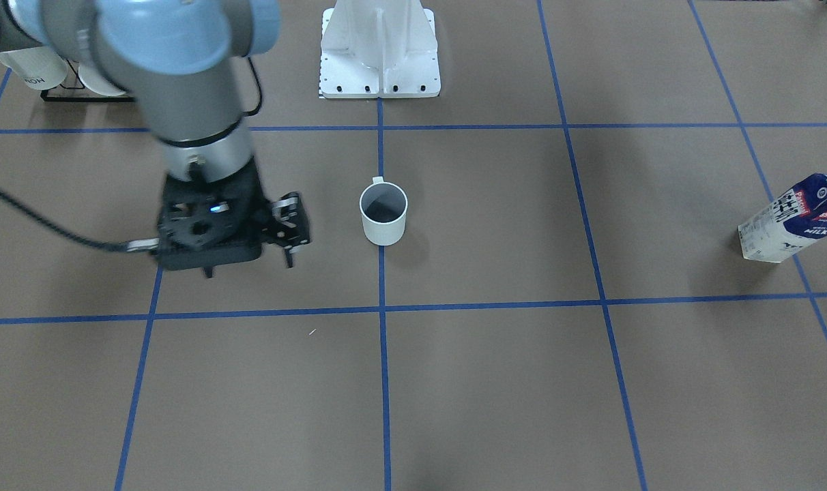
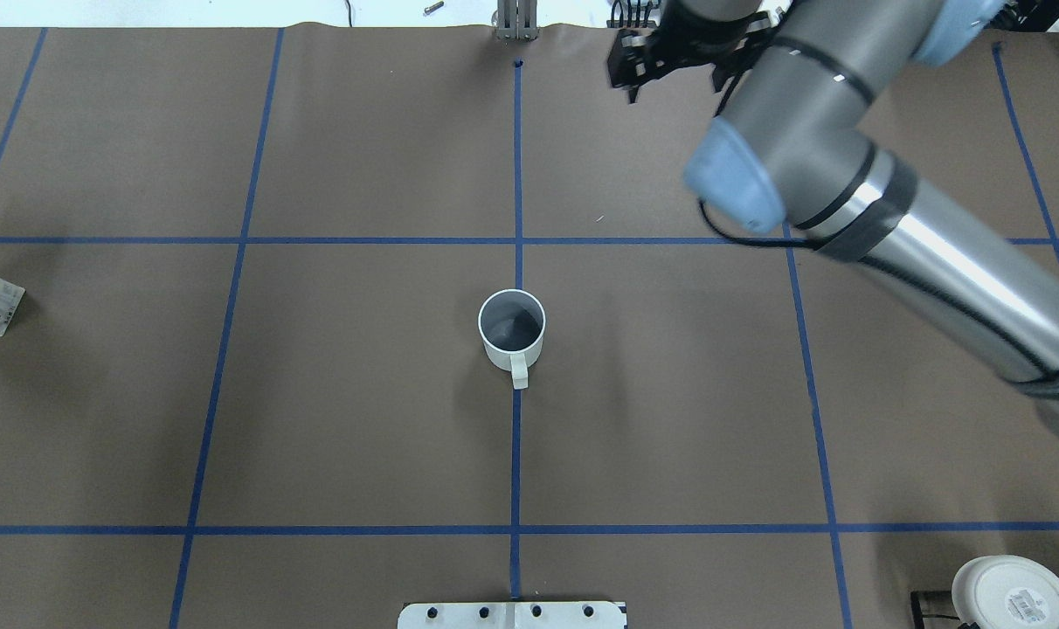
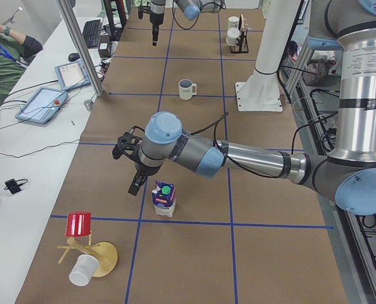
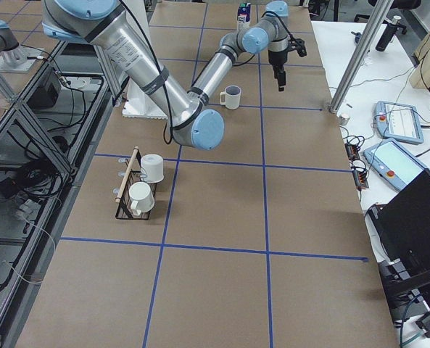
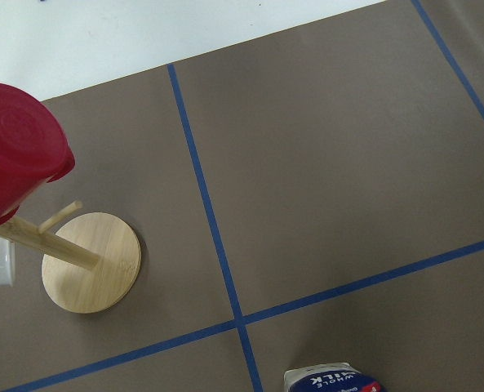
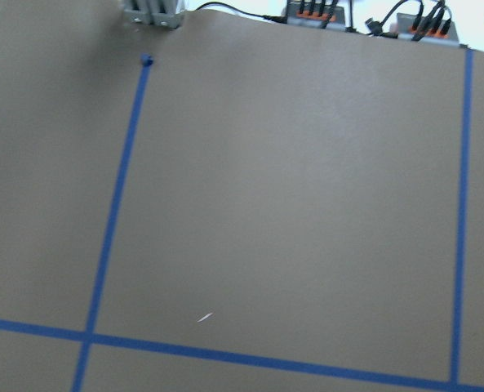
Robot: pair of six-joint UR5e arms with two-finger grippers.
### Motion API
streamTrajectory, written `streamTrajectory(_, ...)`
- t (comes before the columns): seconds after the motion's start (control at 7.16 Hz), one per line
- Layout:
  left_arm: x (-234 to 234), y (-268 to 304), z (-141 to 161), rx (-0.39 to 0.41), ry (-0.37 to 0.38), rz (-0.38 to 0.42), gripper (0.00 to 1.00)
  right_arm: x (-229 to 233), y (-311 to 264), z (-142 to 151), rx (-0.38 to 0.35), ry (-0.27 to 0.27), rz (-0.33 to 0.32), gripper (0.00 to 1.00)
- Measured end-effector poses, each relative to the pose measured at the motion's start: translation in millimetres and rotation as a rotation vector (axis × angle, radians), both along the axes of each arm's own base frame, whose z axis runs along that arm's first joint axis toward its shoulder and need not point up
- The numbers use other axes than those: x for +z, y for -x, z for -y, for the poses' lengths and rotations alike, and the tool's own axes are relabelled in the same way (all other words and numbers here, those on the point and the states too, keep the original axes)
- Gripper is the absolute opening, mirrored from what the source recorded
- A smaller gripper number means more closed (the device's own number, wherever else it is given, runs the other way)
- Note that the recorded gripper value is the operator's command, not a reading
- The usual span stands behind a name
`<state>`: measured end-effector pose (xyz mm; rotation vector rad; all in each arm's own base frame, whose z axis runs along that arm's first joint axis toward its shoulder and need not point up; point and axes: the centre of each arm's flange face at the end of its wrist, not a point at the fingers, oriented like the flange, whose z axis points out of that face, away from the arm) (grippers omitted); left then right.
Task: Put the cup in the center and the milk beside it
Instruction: 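Lift the right gripper away from the mug and withdraw it, then grasp the blue Pascual milk carton with the left gripper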
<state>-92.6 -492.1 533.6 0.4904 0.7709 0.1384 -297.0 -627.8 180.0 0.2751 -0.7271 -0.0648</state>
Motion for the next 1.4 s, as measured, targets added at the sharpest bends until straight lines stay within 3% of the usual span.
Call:
streamTrajectory(0.28,0,-1,2,0.009,-0.005,-0.003,0.99,125,-135,30,-0.041,-0.003,-0.045,1.0)
streamTrajectory(0.56,2,-2,1,0.012,-0.001,-0.002,0.99,237,-239,11,-0.097,0.015,-0.092,1.0)
streamTrajectory(0.7,3,-6,1,0.02,0.002,-0.002,0.99,284,-284,-10,-0.1,0.05,-0.072,1.0)
streamTrajectory(0.98,14,-31,-3,0.065,0.021,0.0,0.99,377,-327,-68,-0.081,0.141,-0.08,1.0)
streamTrajectory(1.12,22,-51,-5,0.103,0.032,0.004,0.99,401,-335,-87,-0.072,0.159,-0.09,1.0)
streamTrajectory(1.4,36,-82,-9,0.149,0.065,-0.001,0.98,414,-339,-99,-0.065,0.172,-0.093,1.0)
